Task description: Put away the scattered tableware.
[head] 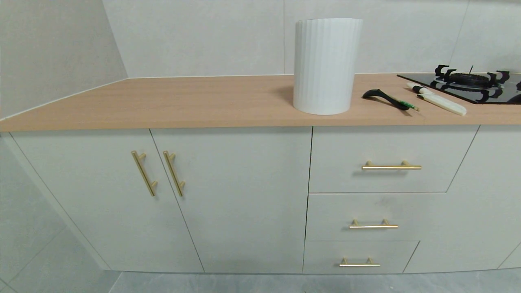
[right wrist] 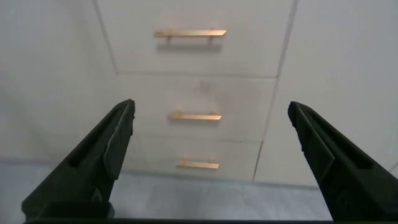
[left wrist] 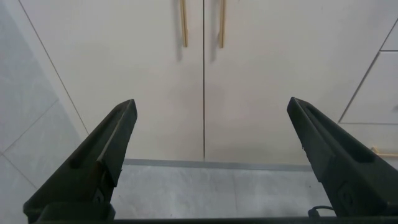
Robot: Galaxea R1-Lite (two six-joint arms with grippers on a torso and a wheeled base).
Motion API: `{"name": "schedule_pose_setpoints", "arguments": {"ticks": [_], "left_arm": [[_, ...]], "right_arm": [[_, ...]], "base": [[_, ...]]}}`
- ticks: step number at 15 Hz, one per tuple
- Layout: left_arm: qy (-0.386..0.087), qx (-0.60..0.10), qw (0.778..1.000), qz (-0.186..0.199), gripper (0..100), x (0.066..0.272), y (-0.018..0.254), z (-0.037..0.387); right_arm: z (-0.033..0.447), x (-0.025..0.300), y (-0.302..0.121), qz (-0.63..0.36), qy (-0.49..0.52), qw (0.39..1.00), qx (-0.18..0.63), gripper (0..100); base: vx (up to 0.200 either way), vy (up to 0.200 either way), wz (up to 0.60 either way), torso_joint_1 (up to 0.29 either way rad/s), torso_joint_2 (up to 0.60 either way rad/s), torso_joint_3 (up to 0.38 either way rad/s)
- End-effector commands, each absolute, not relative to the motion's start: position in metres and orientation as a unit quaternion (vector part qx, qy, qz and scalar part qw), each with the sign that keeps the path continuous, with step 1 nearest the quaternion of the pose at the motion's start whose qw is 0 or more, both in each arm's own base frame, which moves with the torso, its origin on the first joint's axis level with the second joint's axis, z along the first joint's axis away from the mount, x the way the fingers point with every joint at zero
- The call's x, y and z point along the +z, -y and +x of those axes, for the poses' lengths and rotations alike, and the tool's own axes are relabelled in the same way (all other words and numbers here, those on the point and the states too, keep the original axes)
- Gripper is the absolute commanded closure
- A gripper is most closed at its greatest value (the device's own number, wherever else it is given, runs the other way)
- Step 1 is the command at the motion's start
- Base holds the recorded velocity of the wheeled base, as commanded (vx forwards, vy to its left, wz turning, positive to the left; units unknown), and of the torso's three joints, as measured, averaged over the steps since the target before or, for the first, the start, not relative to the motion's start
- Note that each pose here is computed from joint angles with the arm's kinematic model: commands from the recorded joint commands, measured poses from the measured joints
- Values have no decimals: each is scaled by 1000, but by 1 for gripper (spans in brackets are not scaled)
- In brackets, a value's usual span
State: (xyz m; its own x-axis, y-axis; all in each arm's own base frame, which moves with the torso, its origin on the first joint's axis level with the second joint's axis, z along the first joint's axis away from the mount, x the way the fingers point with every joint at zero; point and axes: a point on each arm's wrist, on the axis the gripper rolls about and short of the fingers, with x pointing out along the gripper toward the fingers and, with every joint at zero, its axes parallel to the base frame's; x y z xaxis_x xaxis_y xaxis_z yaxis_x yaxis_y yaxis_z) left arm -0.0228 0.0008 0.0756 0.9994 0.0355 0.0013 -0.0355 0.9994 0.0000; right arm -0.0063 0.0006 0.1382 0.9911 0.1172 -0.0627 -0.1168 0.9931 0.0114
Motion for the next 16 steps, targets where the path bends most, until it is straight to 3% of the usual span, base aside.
{"name": "schedule_pose_setpoints", "arguments": {"ticks": [1, 4, 7, 11, 16], "left_arm": [[0, 18, 1000, 0, 0, 76, -1, -23], [0, 18, 1000, 0, 0, 76, -1, -23], [0, 18, 1000, 0, 0, 76, -1, -23], [1, 18, 1000, 0, 0, 76, -1, -23], [0, 18, 1000, 0, 0, 76, -1, -23]], "right_arm": [[31, 154, -4, -6, -130, 989, 76, 0], [77, 172, -10, -5, -190, 977, 96, 0], [124, 166, -16, -9, -239, 966, 96, 0], [210, 143, -32, -18, -285, 952, 107, 0], [267, 100, -47, -31, -362, 925, 111, 0]], "base": [[0, 0, 0, 0, 0, 0], [0, 0, 0, 0, 0, 0], [0, 0, 0, 0, 0, 0], [0, 0, 0, 0, 0, 0], [0, 0, 0, 0, 0, 0]]}}
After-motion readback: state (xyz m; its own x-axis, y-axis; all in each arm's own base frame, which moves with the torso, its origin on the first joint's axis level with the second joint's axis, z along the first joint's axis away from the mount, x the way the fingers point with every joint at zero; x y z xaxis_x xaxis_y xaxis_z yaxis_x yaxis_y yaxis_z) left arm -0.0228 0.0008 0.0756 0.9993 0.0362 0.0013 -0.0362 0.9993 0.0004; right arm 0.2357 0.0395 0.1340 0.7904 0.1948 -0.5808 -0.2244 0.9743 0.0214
